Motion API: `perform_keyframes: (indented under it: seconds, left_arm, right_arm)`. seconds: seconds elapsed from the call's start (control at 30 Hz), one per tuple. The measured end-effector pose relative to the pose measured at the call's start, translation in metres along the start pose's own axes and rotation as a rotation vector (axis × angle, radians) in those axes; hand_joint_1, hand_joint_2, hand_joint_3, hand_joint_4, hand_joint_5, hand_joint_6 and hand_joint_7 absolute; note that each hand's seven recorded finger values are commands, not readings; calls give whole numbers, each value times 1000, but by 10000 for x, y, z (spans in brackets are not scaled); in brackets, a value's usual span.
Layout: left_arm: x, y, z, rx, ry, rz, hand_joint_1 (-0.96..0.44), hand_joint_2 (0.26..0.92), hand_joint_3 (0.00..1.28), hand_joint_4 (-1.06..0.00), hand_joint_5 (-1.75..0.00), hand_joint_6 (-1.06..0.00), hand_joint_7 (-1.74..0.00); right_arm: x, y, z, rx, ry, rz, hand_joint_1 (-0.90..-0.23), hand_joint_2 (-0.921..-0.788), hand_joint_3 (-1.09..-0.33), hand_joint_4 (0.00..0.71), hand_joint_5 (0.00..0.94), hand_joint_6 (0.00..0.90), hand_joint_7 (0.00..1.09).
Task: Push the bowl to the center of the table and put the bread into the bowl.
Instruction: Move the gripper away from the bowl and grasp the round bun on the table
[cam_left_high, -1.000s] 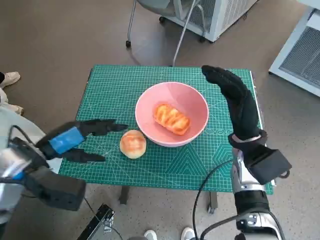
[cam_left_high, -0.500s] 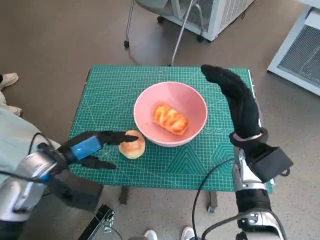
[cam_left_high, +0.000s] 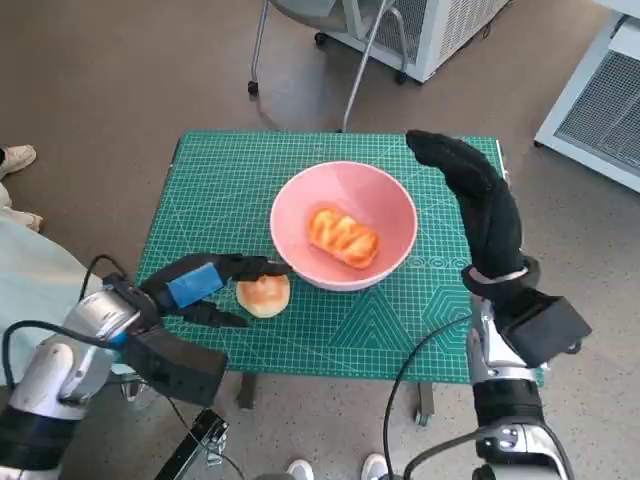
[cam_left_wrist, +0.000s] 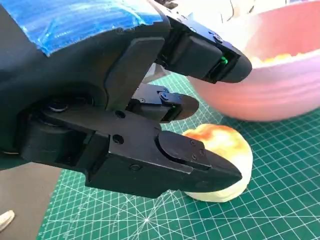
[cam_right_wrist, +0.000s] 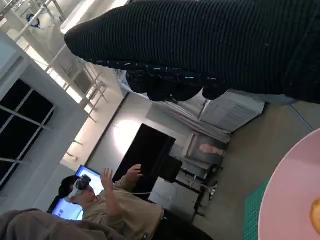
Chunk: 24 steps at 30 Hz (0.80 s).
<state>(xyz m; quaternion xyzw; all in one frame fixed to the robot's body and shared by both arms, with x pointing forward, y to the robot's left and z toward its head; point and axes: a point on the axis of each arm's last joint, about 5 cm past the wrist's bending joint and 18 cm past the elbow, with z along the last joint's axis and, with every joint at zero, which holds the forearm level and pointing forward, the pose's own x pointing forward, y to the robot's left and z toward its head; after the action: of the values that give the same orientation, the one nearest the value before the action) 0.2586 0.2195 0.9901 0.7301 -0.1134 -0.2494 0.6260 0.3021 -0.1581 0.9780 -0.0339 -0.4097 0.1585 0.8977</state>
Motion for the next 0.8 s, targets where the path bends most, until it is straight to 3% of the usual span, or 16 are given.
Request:
perform_keyframes:
  seconds: [0.33, 0.53, 0.57, 0.6, 0.63, 0.67, 0.77, 0.8]
  left_arm:
    - [148, -76, 0, 7, 18, -30, -137, 838, 3, -453, -12, -578, -8]
    - [245, -130, -9, -4, 22, -18, -36, 882, 11, -638, -55, -731, -63]
    - [258, -139, -13, -4, 20, -14, -151, 896, 63, -701, -68, -678, -515]
    - [269, -150, -19, -4, 20, -11, -191, 901, 88, -724, -72, -652, -684]
    - [279, -158, -26, -3, 18, -7, -122, 908, 109, -637, -499, -656, -880]
    - [290, -169, -34, 1, 17, -6, -77, 913, 126, -576, -778, -654, -1011]
    - [319, -188, -60, 12, 15, 2, -24, 918, 131, -513, -1154, -676, -1095]
    - [327, -189, -67, 16, 14, 4, -19, 919, 130, -508, -1194, -679, -1096]
  right_arm:
    - [-7, -12, 9, 5, 2, -8, -466, -921, -592, 469, 5, 145, 882]
    - [-11, -14, 18, 6, 2, -8, -459, -921, -593, 470, 5, 144, 882]
    - [-10, -13, 20, 6, 1, -7, -457, -921, -594, 470, 5, 144, 882]
    - [-9, -12, 21, 7, 1, -7, -456, -921, -594, 470, 5, 144, 882]
    - [-9, -12, 22, 7, 1, -8, -455, -921, -594, 470, 5, 144, 882]
    - [-9, -12, 22, 7, 2, -8, -455, -921, -593, 470, 5, 144, 882]
    - [-13, -14, 20, 8, 6, -8, -456, -921, -592, 470, 5, 143, 882]
    - [-14, -14, 19, 8, 7, -9, -456, -921, -592, 470, 5, 143, 882]
